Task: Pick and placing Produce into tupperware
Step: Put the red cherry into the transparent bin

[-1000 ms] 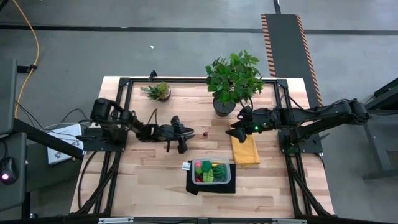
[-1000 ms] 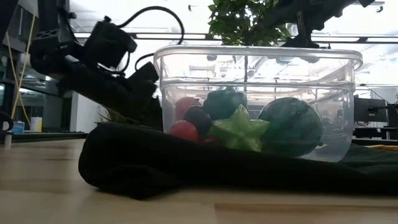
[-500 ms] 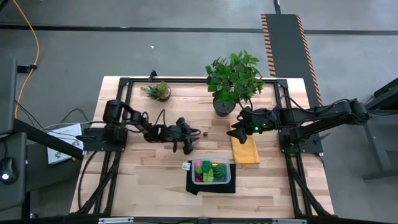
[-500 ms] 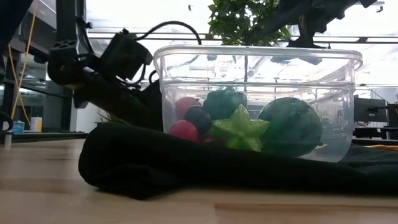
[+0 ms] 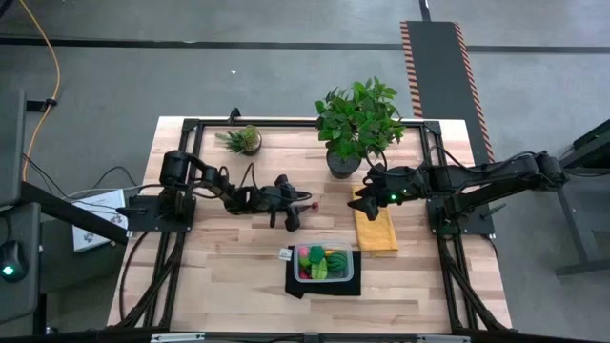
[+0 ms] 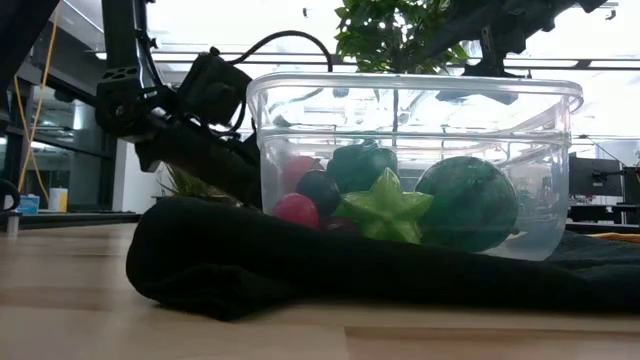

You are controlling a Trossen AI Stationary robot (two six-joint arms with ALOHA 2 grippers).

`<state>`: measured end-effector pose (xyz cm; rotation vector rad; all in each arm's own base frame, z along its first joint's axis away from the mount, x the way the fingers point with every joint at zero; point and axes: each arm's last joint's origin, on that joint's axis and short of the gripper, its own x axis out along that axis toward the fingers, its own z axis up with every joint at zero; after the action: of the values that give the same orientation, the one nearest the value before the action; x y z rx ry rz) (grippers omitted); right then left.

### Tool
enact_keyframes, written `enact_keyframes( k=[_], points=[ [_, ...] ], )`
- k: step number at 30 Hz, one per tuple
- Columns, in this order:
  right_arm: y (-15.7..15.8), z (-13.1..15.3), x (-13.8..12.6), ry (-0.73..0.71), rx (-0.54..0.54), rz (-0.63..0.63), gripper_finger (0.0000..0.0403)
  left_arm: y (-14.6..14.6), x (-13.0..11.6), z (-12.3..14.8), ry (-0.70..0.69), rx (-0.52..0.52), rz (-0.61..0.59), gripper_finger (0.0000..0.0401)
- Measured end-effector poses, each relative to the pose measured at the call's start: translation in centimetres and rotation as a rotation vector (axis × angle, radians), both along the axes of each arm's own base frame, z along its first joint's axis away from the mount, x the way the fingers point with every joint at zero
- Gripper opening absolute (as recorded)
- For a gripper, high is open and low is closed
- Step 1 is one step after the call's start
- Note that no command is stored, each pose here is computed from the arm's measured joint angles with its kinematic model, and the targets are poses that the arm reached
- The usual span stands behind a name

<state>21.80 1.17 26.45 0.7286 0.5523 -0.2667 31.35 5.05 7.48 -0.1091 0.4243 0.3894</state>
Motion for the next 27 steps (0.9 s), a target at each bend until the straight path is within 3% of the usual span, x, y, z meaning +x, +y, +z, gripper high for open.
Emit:
enact_keyframes(
  k=[27],
  points=[
    [-0.04,0.0,0.0,0.0,-0.014,-0.004,0.0282,-0.09,0.95,0.25,0.005,0.034,-0.106,0.0179]
  ],
)
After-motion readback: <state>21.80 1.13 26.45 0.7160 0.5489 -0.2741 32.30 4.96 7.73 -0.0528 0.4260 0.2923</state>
